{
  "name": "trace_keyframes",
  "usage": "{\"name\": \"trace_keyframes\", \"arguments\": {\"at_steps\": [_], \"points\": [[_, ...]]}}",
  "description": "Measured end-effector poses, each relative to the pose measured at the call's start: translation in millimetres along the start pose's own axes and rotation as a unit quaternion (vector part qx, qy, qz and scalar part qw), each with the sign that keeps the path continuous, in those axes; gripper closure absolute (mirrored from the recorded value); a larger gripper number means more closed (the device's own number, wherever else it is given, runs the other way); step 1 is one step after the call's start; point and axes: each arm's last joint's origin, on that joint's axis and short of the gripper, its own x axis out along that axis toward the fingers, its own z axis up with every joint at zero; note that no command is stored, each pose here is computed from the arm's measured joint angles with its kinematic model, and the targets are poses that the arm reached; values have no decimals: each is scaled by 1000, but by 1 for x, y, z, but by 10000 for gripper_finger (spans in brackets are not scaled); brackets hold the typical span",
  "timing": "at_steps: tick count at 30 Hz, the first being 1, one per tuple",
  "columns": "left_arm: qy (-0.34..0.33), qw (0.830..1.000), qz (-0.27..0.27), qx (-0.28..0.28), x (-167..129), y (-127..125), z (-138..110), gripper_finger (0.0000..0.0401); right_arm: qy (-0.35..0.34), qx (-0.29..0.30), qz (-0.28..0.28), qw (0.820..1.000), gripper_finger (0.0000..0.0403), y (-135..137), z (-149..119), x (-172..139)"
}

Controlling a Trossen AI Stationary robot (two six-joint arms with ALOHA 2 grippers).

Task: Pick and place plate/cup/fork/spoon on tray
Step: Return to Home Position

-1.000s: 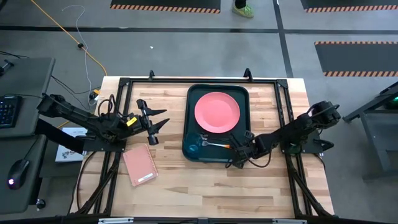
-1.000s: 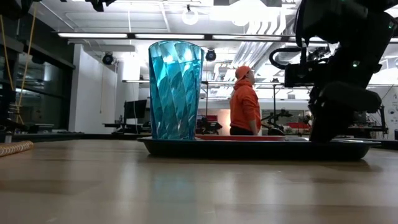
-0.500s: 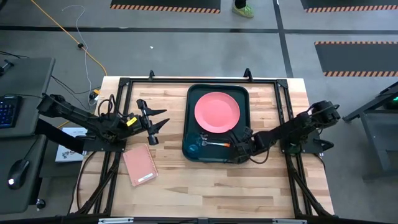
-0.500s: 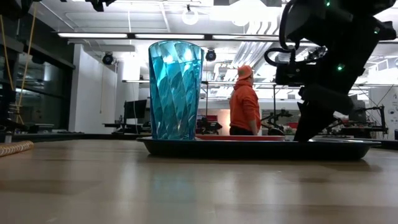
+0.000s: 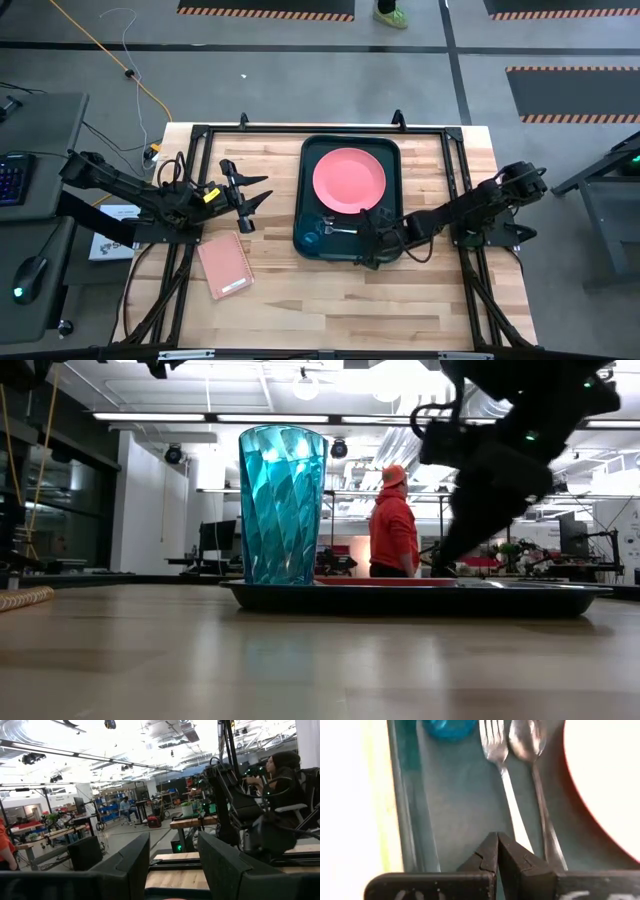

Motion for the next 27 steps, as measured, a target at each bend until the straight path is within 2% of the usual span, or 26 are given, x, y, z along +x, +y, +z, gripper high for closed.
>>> {"name": "trace_keyframes", "arguments": {"at_steps": [5,9,13,18,24,27], "points": [[-2,1000,-5,0,0,0,0,245,-53,-10,-18,998,403,-2,8,2],[-15,999,-48,2,0,-3,0,245,-106,-31,-58,992,403,-3,16,1],[-19,998,-60,1,0,-4,0,245,-107,-57,-69,990,403,-12,22,-4],[-11,998,-63,-5,0,-4,-1,245,-113,-44,-60,991,403,-34,31,-36],[25,997,-73,9,0,-5,-9,245,-193,-37,-36,980,403,-48,44,-83],[49,997,-66,2,1,5,-14,245,-221,-37,-16,974,403,-51,46,-97]]}}
